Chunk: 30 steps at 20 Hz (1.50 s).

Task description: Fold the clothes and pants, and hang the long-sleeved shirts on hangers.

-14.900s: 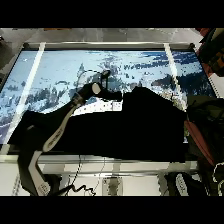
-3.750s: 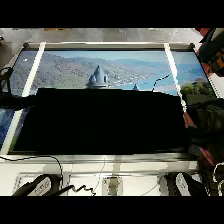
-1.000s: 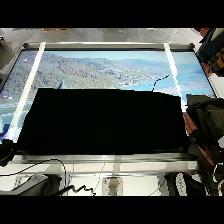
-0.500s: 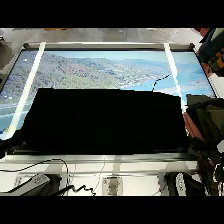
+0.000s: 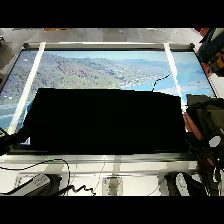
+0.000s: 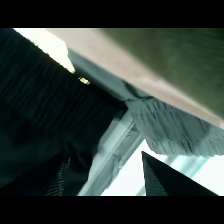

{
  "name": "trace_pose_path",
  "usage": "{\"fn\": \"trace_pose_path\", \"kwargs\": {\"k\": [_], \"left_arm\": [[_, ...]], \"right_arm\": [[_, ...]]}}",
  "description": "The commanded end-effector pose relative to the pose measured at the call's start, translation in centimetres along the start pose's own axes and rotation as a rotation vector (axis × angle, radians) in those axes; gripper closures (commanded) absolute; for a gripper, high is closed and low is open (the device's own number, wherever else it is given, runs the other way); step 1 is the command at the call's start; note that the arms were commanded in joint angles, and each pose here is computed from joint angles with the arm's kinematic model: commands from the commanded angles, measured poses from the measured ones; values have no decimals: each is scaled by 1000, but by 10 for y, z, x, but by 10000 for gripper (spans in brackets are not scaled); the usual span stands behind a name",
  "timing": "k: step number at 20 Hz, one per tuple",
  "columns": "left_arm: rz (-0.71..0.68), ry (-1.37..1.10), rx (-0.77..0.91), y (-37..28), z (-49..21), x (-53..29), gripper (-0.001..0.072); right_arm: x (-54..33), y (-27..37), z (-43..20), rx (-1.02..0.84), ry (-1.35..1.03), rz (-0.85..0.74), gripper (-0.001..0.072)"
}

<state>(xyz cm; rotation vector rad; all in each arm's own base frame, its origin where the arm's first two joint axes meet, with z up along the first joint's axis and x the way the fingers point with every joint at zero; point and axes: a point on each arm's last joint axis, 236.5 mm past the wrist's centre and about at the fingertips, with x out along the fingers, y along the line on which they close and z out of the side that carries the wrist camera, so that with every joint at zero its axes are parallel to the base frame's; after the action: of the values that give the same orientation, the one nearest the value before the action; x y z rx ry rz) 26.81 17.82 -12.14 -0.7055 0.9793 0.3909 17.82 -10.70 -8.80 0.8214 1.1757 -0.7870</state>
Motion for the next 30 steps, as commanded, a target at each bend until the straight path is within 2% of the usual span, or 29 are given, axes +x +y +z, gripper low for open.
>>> {"fn": "trace_pose_path", "kwargs": {"k": [1, 2, 3, 5, 6, 7, 9, 11, 13, 17, 21, 26, 30], "left_arm": [[6, -9, 5, 0, 2, 0, 695], [6, -9, 5, 0, 2, 0, 695], [6, -9, 5, 0, 2, 0, 695], [5, -9, 4, 0, 2, 0, 695], [5, -9, 4, 0, 2, 0, 695], [5, -9, 4, 0, 2, 0, 695], [-6, -8, -8, -3, 2, 0, 695], [-36, -12, -39, -10, 3, 0, 695], [-60, -33, -55, -17, 9, -6, 695], [-103, -111, 39, -43, 37, -45, 695], [-119, -324, 107, -74, 77, -111, 696], [-120, -664, -24, -90, 133, -199, 701], [-169, -643, -33, -111, 173, -195, 701]], "right_arm": [[20, -2, -1, 119, 9, 3, 178], [25, -1, 1, 124, 2, 12, 181], [26, 5, 7, 115, -20, 37, 228], [24, 18, 24, 89, -90, 94, 352], [23, 22, 32, 87, -124, 109, 458], [22, 24, 37, 89, -146, 121, 534], [23, 24, 34, 92, -130, 117, 543], [22, 19, 24, 86, -90, 94, 692], [13, 17, 20, 53, -72, 83, 692], [-39, 14, 30, -74, -159, 75, 693], [-104, 18, 33, -117, -304, 136, 693], [-170, 59, 43, -88, -480, 378, 694], [-169, 106, 81, 25, -498, 559, 694]]}}
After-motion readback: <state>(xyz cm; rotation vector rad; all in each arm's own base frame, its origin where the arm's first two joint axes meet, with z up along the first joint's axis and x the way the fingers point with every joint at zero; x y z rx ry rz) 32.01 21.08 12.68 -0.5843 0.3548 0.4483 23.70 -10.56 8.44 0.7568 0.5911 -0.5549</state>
